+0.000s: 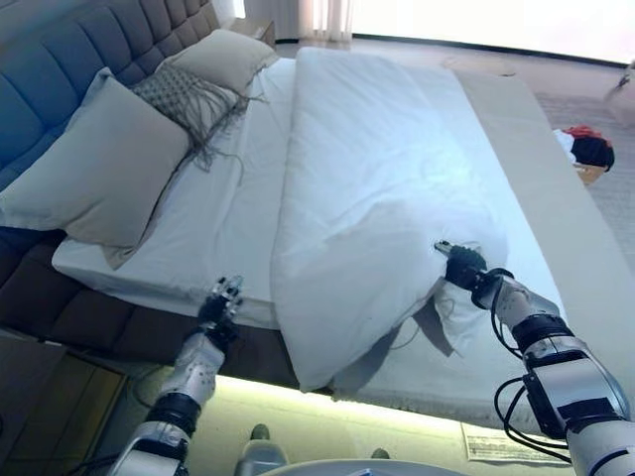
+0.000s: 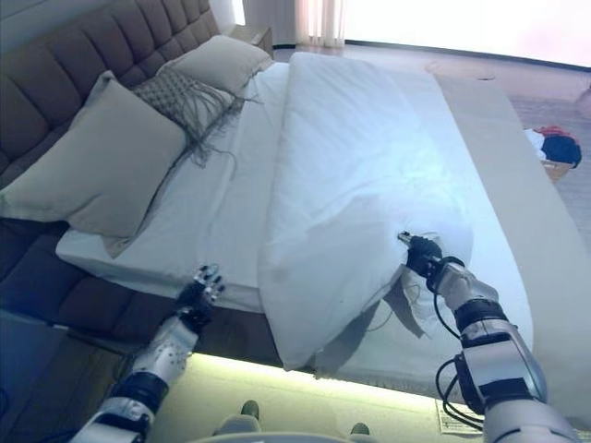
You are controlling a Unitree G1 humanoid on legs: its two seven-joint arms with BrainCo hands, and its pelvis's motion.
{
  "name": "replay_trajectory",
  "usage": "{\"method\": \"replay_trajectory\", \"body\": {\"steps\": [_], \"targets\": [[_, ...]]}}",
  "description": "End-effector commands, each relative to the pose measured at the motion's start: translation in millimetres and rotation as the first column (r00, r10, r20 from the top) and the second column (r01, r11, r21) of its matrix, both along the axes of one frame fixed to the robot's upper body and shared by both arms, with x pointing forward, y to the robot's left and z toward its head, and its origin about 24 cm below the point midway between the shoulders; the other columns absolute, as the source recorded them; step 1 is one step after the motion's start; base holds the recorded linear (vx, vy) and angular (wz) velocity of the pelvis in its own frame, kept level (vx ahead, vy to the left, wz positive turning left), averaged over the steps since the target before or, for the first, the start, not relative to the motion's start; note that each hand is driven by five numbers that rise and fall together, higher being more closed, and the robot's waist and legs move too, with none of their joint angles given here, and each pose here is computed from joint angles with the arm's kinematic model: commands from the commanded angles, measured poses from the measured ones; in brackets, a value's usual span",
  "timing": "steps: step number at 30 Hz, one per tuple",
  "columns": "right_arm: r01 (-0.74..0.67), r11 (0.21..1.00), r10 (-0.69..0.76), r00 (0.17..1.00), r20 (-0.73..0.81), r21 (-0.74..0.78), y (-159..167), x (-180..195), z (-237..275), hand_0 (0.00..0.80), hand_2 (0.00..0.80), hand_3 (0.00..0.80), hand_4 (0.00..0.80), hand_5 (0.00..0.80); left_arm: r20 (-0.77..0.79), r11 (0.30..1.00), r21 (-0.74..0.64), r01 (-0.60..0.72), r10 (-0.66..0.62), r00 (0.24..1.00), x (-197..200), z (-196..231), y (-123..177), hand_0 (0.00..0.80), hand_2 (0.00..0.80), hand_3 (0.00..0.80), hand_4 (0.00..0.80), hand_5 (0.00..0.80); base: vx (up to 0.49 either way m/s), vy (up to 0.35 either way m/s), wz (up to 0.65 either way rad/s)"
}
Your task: Make the bed neatly
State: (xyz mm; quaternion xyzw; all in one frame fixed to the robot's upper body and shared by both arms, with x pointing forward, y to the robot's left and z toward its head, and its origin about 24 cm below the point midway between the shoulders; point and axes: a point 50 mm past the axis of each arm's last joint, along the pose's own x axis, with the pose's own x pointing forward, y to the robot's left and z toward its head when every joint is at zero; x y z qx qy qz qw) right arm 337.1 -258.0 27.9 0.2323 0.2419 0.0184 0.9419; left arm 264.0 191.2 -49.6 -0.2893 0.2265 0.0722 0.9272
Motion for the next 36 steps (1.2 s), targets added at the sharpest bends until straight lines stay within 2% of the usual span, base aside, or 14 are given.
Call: {"method": "replay_trajectory", "body": {"steps": [1,5,10,14,19,25,31,36], "targets": [[-0.087,0.996,0.075,0.959,0.274,0.033,23,36,69,0.8,0.8,0.8,0.8,0.8,-0.026,0.996,-0.072,0.061,-0.063,0.998,5,-3,-15,0.0,0.0,0.0,0.0,0.0,0.031,-0.05,-0.02],[-0.077,0.996,0.06,0.958,0.281,0.053,27,38,69,0.8,0.8,0.8,0.8,0.8,-0.165,0.97,-0.239,0.034,-0.075,0.984,-14,-27,-29,0.0,0.0,0.0,0.0,0.0,0.027,-0.05,-0.01],[-0.078,0.992,0.046,0.954,0.297,0.095,35,40,72,0.8,0.8,0.8,0.8,0.8,-0.356,0.896,-0.442,-0.035,-0.139,0.924,-51,-57,-50,0.0,0.0,0.0,0.0,0.0,0.012,-0.054,-0.01],[-0.098,0.983,0.041,0.943,0.331,0.156,47,42,76,0.8,0.8,0.8,0.8,0.8,-0.477,0.814,-0.566,-0.128,-0.197,0.856,-80,-73,-64,0.0,0.0,0.0,0.0,0.0,0.016,-0.053,-0.07],[-0.158,0.969,0.075,0.921,0.382,0.191,70,44,83,0.8,0.8,0.8,0.8,0.8,-0.578,0.689,-0.655,-0.31,-0.191,0.794,-98,-80,-74,0.0,0.0,0.0,0.0,0.0,0.017,-0.076,-0.03],[-0.232,0.944,0.114,0.898,0.426,0.234,97,44,92,0.8,0.8,0.8,0.8,0.8,-0.587,0.601,-0.717,-0.354,-0.247,0.771,-98,-75,-88,0.0,0.0,0.0,0.0,0.0,0.012,-0.079,-0.04],[-0.311,0.908,0.163,0.88,0.446,0.281,129,39,96,0.8,0.8,0.8,0.8,0.8,-0.496,0.483,-0.817,-0.315,-0.309,0.811,-79,-56,-108,0.0,0.0,0.0,0.0,0.0,0.001,-0.058,-0.05],[-0.36,0.879,0.198,0.872,0.448,0.313,151,30,94,0.8,0.8,0.8,0.8,0.8,-0.454,0.424,-0.851,-0.311,-0.295,0.841,-64,-46,-118,0.0,0.0,0.0,0.0,0.0,-0.001,-0.031,-0.09]]}}
